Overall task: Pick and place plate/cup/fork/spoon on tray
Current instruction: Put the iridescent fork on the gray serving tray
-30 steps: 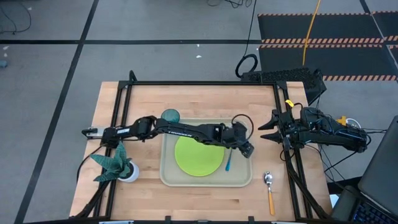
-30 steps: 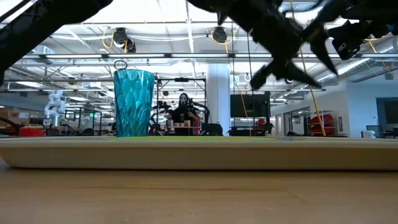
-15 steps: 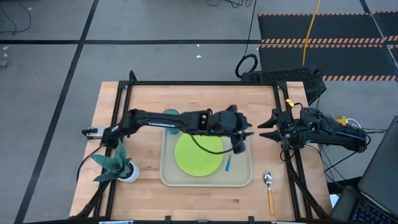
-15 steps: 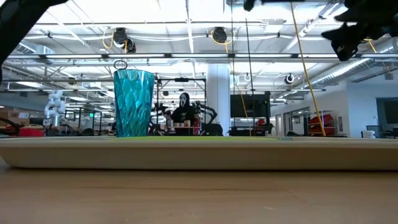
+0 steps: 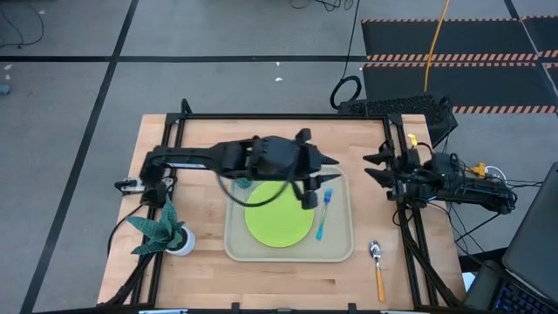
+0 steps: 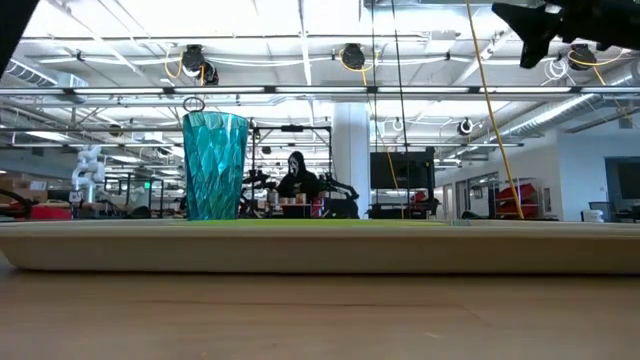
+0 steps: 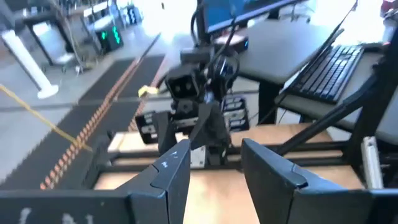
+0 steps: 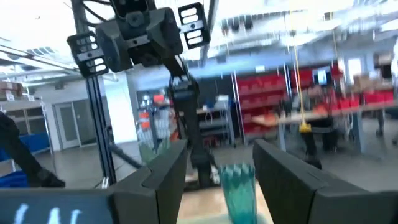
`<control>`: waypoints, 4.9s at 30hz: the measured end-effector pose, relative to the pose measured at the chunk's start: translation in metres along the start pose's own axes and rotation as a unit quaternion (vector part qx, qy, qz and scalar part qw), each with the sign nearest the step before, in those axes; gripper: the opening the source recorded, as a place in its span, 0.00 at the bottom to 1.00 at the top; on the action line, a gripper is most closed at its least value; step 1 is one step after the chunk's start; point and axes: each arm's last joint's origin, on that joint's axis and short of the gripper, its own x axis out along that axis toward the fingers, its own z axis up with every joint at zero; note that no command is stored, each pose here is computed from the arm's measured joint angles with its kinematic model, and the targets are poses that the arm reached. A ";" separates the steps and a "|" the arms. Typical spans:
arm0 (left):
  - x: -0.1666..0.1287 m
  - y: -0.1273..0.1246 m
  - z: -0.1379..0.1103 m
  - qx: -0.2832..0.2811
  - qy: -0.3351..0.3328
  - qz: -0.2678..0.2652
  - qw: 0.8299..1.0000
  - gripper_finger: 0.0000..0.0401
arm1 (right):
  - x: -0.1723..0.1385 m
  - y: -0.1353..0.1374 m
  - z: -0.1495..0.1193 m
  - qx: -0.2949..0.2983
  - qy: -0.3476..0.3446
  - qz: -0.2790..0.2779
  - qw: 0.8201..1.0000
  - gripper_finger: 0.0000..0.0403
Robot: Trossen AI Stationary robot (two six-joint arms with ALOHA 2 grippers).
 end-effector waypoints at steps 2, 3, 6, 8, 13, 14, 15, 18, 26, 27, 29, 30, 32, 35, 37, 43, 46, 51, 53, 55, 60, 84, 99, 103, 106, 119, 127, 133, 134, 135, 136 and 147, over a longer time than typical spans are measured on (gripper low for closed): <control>-0.011 -0.003 0.004 0.009 -0.014 -0.004 1.000 0.37 | 0.000 0.000 0.001 -0.009 -0.005 0.000 1.000 0.45; -0.016 -0.004 0.004 0.012 -0.023 -0.006 1.000 0.37 | 0.000 0.000 0.001 -0.015 -0.004 -0.001 1.000 0.45; -0.030 -0.007 -0.010 0.018 -0.046 -0.006 0.999 0.37 | 0.000 0.000 0.000 -0.027 -0.003 -0.003 1.000 0.45; -0.044 -0.002 -0.031 0.013 -0.058 0.000 0.998 0.37 | 0.000 -0.001 0.001 -0.028 -0.009 -0.013 0.999 0.45; -0.101 0.021 -0.090 -0.014 -0.125 0.022 0.992 0.37 | 0.001 -0.003 0.002 -0.028 -0.018 -0.052 0.998 0.45; -0.115 0.025 -0.100 -0.019 -0.139 0.022 0.990 0.37 | 0.001 -0.003 0.002 -0.028 -0.018 -0.060 0.998 0.45; -0.130 0.029 -0.111 -0.025 -0.153 0.021 0.988 0.37 | 0.002 -0.004 0.001 -0.028 -0.016 -0.070 0.997 0.45; -0.166 0.034 -0.136 -0.046 -0.198 0.022 0.979 0.37 | 0.006 -0.007 -0.003 -0.025 -0.002 -0.096 0.995 0.45; -0.199 0.040 -0.176 -0.007 -0.208 0.047 0.977 0.37 | 0.038 -0.018 -0.020 0.000 0.063 -0.198 0.978 0.45; -0.198 0.041 -0.179 0.000 -0.202 0.053 0.978 0.37 | 0.044 -0.019 -0.021 0.002 0.076 -0.209 0.975 0.45; -0.196 0.045 -0.184 0.011 -0.187 0.063 0.980 0.37 | 0.057 -0.022 -0.023 0.013 0.116 -0.230 0.966 0.45; -0.195 0.047 -0.186 0.016 -0.178 0.069 0.981 0.37 | 0.064 -0.023 -0.024 0.020 0.140 -0.239 0.961 0.45; -0.193 0.054 -0.190 0.021 -0.171 0.088 0.981 0.37 | 0.079 -0.027 -0.025 0.037 0.187 -0.260 0.947 0.45; -0.190 0.064 -0.202 0.005 -0.151 0.111 0.982 0.37 | 0.100 -0.031 -0.028 0.061 0.267 -0.292 0.916 0.45; -0.188 0.070 -0.215 -0.013 -0.133 0.118 0.984 0.37 | 0.116 -0.033 -0.028 0.078 0.320 -0.300 0.895 0.45; -0.184 0.070 -0.251 -0.032 -0.100 0.108 0.989 0.37 | 0.150 -0.030 -0.035 0.157 0.457 -0.275 0.831 0.45; -0.185 0.067 -0.260 -0.030 -0.108 0.099 0.989 0.37 | 0.162 -0.026 -0.040 0.205 0.491 -0.266 0.804 0.45; -0.184 0.061 -0.273 -0.029 -0.097 0.080 0.992 0.37 | 0.165 -0.019 -0.058 0.296 0.535 -0.292 0.735 0.45; -0.184 0.060 -0.276 -0.029 -0.094 0.078 0.992 0.37 | 0.162 -0.016 -0.066 0.327 0.553 -0.314 0.699 0.45; -0.184 0.058 -0.278 -0.027 -0.090 0.073 0.993 0.37 | 0.160 -0.011 -0.074 0.355 0.571 -0.334 0.661 0.45; -0.183 0.054 -0.280 -0.009 -0.084 0.064 0.994 0.37 | 0.161 0.006 -0.093 0.409 0.583 -0.364 0.600 0.45; -0.182 0.050 -0.292 0.052 -0.026 0.028 0.998 0.37 | 0.162 0.043 -0.147 0.427 0.523 -0.497 0.544 0.30; -0.181 0.050 -0.296 0.064 -0.006 0.024 0.998 0.37 | 0.155 0.038 -0.144 0.402 0.511 -0.543 0.531 0.32; -0.181 0.050 -0.296 0.064 -0.006 0.024 0.998 0.37 | 0.154 0.037 -0.144 0.394 0.506 -0.547 0.538 0.32; -0.181 0.050 -0.296 0.064 -0.005 0.024 0.998 0.37 | 0.152 0.036 -0.146 0.393 0.506 -0.548 0.538 0.32; -0.181 0.050 -0.296 0.064 -0.003 0.024 0.998 0.37 | 0.147 0.034 -0.155 0.402 0.490 -0.541 0.554 0.32; -0.181 0.050 -0.296 0.064 -0.003 0.024 0.998 0.37 | 0.153 0.035 -0.156 0.413 0.483 -0.521 0.570 0.32; -0.181 0.050 -0.296 0.064 -0.002 0.024 0.998 0.37 | 0.153 0.036 -0.156 0.413 0.484 -0.518 0.571 0.32; -0.181 0.050 -0.296 0.064 -0.002 0.024 0.998 0.37 | 0.153 0.036 -0.156 0.413 0.484 -0.518 0.571 0.32; -0.181 0.050 -0.296 0.065 -0.002 0.023 0.998 0.37 | 0.153 0.036 -0.156 0.413 0.485 -0.517 0.572 0.32; -0.181 0.050 -0.296 0.064 -0.002 0.023 0.998 0.37 | 0.153 0.037 -0.156 0.412 0.486 -0.515 0.574 0.32; -0.181 0.050 -0.296 0.064 -0.002 0.023 0.998 0.37 | 0.154 0.037 -0.156 0.415 0.484 -0.509 0.579 0.32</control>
